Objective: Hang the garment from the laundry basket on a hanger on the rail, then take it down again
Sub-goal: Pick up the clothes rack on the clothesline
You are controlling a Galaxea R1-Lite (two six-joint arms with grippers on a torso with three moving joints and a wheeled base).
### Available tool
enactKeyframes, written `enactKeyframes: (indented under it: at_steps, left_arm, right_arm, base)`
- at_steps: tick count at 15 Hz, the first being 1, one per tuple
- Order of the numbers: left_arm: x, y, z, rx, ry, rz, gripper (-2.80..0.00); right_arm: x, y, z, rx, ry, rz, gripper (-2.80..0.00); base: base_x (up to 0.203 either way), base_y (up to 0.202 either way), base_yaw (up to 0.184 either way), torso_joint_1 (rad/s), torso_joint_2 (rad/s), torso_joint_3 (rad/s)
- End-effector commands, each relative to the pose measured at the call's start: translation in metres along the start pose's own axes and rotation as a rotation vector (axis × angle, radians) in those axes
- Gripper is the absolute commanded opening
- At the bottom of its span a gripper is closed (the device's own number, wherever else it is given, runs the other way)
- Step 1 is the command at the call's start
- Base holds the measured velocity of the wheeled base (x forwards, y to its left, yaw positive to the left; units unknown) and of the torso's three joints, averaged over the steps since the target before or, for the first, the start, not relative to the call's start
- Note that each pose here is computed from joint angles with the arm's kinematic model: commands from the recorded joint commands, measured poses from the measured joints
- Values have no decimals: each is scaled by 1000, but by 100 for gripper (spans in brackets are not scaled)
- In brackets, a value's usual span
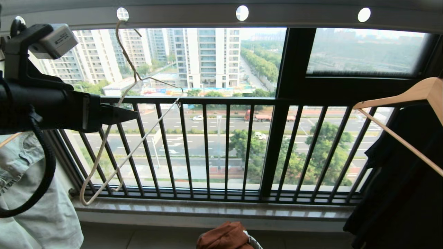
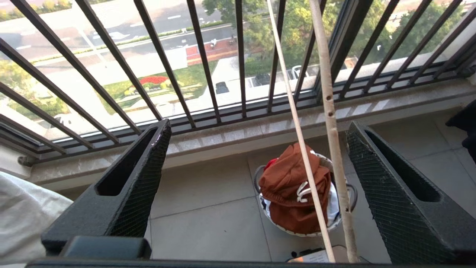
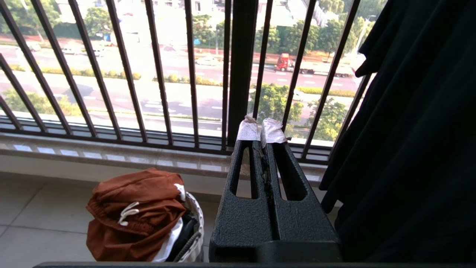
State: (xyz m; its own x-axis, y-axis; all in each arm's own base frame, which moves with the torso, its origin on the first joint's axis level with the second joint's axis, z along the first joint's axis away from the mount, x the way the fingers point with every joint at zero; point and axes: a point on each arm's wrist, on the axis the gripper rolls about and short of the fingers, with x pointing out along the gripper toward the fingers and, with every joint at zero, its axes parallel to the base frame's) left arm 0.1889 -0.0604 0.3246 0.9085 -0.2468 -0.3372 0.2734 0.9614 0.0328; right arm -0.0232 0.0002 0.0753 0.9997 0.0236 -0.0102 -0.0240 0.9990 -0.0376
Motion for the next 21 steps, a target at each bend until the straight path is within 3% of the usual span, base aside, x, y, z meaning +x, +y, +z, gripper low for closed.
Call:
enactKeyframes:
  at_steps: [1, 12, 13, 21]
  left_arm:
    - [3, -3, -6, 4, -37, 1, 0]
    - [-3, -6, -22, 5, -11, -13, -6]
    - [-3, -6, -22, 4, -11, -13, -280]
    - [-19, -5, -34, 3, -14, -15, -280]
  right_arm:
    - [0, 0, 0, 0, 1, 1, -280]
    - [0, 0, 0, 0, 1, 0, -280]
    - [0, 0, 0, -1, 1, 1, -280]
    - [0, 0, 0, 0, 0, 1, -280]
  base:
    - [0, 0, 0, 0, 0, 0]
    - [0, 0, 0, 0, 0, 0]
    - [0, 0, 0, 0, 0, 0]
    - [0, 0, 0, 0, 0, 0]
